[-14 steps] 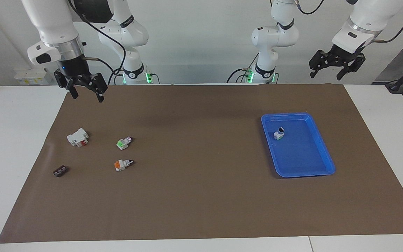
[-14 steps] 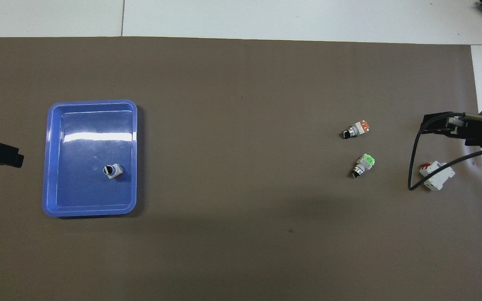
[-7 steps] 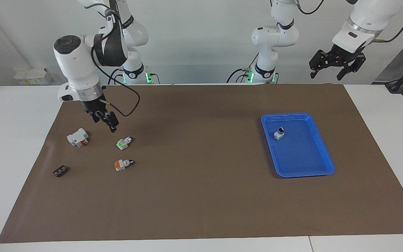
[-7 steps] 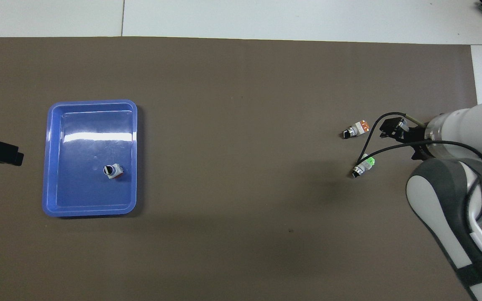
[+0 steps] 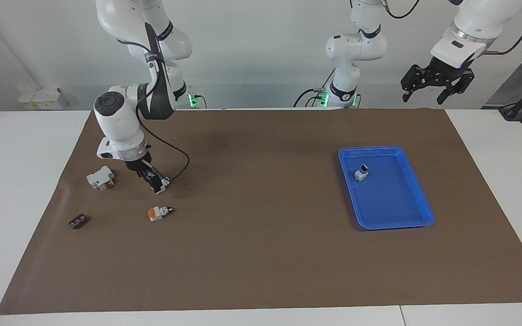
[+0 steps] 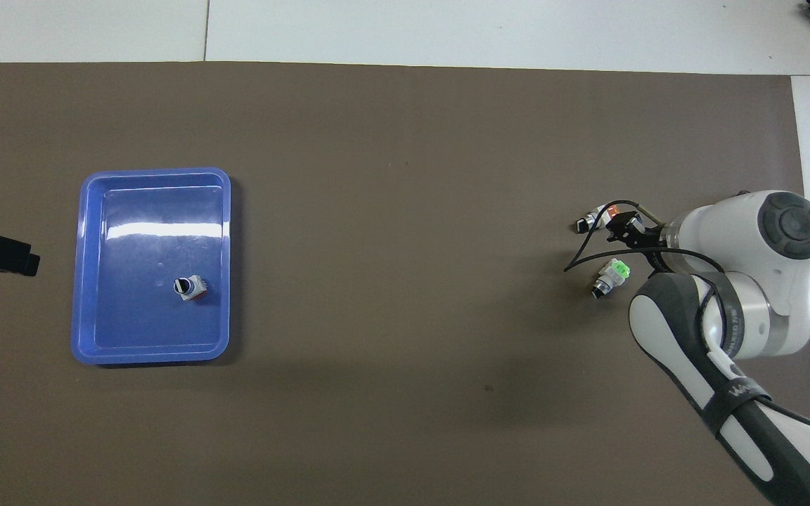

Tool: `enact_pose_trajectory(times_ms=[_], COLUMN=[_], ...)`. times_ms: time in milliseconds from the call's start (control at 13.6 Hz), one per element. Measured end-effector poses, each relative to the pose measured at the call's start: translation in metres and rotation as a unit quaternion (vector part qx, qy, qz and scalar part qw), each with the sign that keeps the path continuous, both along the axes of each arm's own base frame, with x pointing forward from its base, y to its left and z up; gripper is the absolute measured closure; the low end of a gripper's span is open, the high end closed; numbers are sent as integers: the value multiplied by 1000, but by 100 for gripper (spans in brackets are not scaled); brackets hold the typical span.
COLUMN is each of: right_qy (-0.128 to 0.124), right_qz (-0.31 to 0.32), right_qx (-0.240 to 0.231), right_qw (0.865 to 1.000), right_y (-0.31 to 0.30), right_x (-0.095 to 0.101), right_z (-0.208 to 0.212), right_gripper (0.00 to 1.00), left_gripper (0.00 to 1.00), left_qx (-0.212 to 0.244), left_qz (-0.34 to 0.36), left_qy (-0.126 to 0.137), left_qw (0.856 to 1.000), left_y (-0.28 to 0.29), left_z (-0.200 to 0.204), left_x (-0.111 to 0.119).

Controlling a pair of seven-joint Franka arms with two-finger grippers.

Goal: Turn and place switch with both arms
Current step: 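Reach the right gripper down to the green-topped switch and grasp it, then lift the switch with the right gripper while the left gripper approaches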

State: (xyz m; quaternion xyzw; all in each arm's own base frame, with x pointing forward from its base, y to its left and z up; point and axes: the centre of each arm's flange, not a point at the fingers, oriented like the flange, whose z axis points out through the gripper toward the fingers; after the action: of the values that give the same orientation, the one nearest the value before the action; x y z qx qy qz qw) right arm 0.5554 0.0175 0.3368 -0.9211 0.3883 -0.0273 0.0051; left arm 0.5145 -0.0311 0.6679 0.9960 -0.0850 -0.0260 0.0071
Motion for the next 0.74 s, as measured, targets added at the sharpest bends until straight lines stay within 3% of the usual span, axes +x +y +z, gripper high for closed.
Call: enact_pose_trajectory(times_ms=[221,368,441,588,735], right_qy=[20,16,14,13,12], right_qz=[-35,-50,-53,-56,-50], right_qx=[26,38,39,39,39], right_qw=[999,998,998,998,998], right_y=[0,-1,-2,-4,1], right_x=[-9,-19,-22,-23,-21], right_z=[-31,-49,-55,-56,-50], right_gripper=[0,1,7,37,58], left_gripper=[0,0,0,0,0], left_qx=[-4,-5,-5,-5,-5], left_qz=[0,-1,-1,-1,0], left_qy=[-1,-1,-1,-1,-1], left_qw=[1000,1000,1000,1000,1000], left_y=[-1,-1,-1,-1,-1], left_z=[0,0,0,0,0], left_x=[0,0,0,0,0])
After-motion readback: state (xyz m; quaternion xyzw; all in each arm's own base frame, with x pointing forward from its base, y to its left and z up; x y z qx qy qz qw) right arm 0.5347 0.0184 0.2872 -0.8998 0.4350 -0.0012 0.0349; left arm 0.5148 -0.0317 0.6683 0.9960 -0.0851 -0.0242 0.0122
